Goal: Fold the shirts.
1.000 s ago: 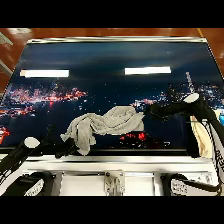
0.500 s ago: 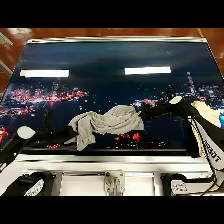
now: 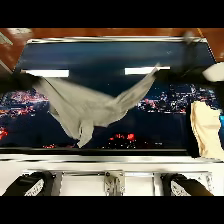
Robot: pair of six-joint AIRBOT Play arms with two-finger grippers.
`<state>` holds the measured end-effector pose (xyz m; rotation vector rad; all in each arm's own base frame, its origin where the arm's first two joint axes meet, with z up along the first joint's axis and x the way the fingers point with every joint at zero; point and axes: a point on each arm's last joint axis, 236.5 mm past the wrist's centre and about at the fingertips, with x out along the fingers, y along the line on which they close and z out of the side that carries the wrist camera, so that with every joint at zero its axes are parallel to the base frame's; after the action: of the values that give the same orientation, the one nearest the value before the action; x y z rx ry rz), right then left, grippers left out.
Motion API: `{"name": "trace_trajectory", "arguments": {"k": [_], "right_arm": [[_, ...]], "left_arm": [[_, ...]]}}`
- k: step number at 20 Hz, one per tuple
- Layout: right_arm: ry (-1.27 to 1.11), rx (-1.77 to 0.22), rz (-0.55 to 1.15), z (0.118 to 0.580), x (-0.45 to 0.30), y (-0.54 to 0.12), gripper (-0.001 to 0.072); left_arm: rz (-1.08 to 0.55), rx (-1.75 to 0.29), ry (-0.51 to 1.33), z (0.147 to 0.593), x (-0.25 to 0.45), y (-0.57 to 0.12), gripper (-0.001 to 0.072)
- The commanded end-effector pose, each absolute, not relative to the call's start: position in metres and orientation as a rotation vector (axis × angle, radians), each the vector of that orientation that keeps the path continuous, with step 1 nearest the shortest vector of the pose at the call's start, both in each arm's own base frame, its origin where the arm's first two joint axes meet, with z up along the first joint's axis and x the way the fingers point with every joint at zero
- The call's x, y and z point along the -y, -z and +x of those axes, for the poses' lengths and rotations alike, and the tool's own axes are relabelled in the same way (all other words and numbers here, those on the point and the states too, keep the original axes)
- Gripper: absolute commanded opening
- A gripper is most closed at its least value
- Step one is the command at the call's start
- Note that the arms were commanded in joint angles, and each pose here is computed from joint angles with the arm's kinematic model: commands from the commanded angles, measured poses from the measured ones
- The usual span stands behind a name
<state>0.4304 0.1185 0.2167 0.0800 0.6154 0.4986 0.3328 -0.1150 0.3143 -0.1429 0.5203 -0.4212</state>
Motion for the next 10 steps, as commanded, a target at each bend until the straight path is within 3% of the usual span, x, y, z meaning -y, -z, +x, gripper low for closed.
{"name": "trace_trajectory", "arguments": {"k": [1, 3, 5, 10], "right_arm": [[-0.375, -0.105, -0.041, 0.349, -0.09, -0.421, 0.0061], [-0.325, 0.111, -0.043, 0.282, -0.078, -0.497, 0.0061], [-0.262, 0.207, -0.035, 0.235, -0.062, -0.529, 0.0061], [-0.061, 0.217, 0.0, 0.186, -0.013, -0.531, 0.0061]], "left_arm": [[-0.081, -0.066, 0.273, 0.26, 0.068, -0.503, 0.0034], [-0.088, 0.103, 0.272, 0.212, 0.061, -0.56, 0.0034], [-0.104, 0.173, 0.268, 0.178, 0.055, -0.577, 0.0034], [-0.119, 0.032, 0.139, 0.159, 0.025, -0.53, 0.0034]]}}
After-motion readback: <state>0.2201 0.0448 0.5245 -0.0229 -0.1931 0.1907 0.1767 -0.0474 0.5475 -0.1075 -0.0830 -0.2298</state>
